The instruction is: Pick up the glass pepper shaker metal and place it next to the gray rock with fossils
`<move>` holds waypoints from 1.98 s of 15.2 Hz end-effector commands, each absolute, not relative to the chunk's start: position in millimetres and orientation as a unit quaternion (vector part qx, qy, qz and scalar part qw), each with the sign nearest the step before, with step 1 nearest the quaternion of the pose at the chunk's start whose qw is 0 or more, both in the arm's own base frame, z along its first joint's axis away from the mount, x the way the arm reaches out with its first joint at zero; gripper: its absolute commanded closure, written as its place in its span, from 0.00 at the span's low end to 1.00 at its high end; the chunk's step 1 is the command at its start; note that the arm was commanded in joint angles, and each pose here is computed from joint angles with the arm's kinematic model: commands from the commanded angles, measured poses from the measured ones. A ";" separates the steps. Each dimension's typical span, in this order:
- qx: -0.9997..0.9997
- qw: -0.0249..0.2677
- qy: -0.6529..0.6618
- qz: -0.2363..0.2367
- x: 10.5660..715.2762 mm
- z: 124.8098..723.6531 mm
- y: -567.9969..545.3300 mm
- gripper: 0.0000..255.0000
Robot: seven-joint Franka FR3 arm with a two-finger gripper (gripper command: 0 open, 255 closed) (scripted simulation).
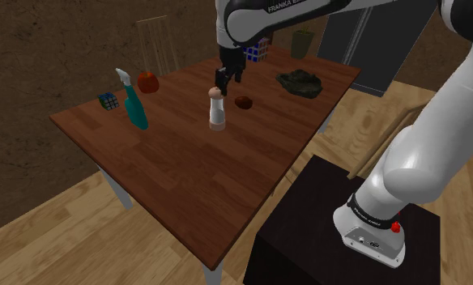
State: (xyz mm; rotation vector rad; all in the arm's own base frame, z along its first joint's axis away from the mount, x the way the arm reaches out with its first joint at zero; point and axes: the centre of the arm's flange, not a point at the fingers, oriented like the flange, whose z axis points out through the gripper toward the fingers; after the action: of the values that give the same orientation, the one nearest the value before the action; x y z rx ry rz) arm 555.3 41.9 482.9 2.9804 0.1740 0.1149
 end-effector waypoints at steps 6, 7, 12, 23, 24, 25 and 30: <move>0.993 0.092 0.056 0.045 610.0 457.0 40.0 0.00; 0.993 0.092 0.056 0.045 610.5 451.8 39.0 0.00; 0.993 0.092 0.056 0.045 612.8 428.2 34.7 0.00; 0.993 0.092 0.056 0.044 612.8 428.2 34.7 1.00; 0.993 0.092 0.056 0.044 612.8 428.2 34.7 1.00; 0.993 0.092 0.056 0.044 612.8 428.2 34.7 1.00; 0.993 0.092 0.056 0.045 612.8 433.5 34.7 1.00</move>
State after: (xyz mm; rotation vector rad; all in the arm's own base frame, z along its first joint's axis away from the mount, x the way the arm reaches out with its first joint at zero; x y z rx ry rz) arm 612.7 34.5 430.9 2.9499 0.1648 0.1319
